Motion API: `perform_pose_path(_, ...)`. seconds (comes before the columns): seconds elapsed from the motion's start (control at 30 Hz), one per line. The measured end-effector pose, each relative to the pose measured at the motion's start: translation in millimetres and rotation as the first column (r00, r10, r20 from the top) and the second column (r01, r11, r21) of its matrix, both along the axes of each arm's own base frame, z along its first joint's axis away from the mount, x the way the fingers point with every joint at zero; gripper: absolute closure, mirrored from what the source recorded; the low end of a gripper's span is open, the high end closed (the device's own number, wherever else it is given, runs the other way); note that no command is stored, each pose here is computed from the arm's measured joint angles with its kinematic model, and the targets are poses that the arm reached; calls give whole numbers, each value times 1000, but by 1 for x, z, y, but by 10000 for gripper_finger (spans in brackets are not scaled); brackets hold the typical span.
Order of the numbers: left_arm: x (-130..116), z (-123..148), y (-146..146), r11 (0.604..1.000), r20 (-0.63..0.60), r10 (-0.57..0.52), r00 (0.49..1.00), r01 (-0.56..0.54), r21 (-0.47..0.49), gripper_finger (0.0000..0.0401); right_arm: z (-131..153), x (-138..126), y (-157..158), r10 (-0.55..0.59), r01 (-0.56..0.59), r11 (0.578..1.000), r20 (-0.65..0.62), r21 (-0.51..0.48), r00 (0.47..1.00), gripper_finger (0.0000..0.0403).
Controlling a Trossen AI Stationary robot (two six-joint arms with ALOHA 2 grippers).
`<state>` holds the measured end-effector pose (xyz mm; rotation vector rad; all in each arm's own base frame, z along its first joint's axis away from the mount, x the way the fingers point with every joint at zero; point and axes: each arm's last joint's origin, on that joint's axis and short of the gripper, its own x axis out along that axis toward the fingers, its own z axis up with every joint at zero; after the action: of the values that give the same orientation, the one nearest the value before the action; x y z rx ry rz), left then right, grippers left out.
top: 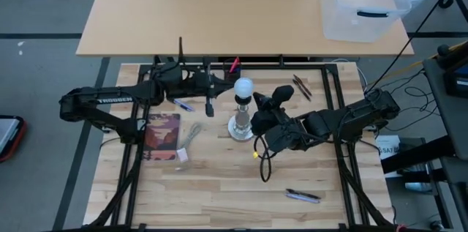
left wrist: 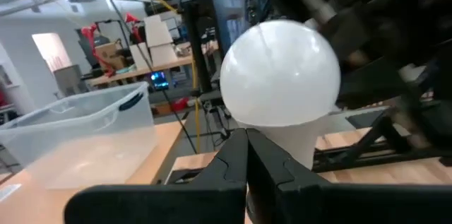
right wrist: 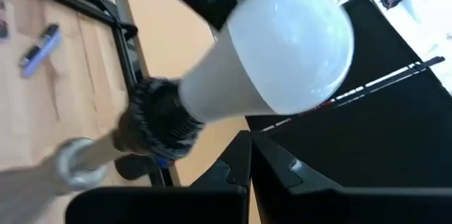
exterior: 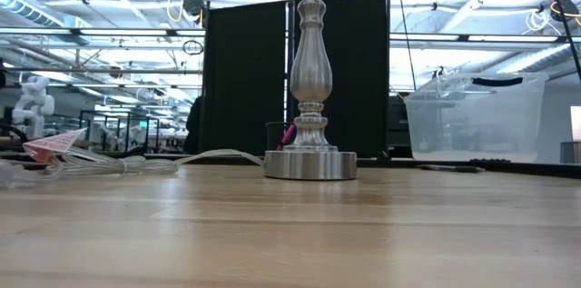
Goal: Screw lightbulb
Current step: Insert the lightbulb into the desk lamp
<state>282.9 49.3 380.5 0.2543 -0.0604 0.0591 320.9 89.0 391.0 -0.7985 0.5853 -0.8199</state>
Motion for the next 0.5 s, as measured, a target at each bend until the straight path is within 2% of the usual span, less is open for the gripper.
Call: perform_pose_path(0.5,-14,11,-18,998,13,-58,998,57,23,401,3,9,-38,-104,103,994,-39,-39,994,403)
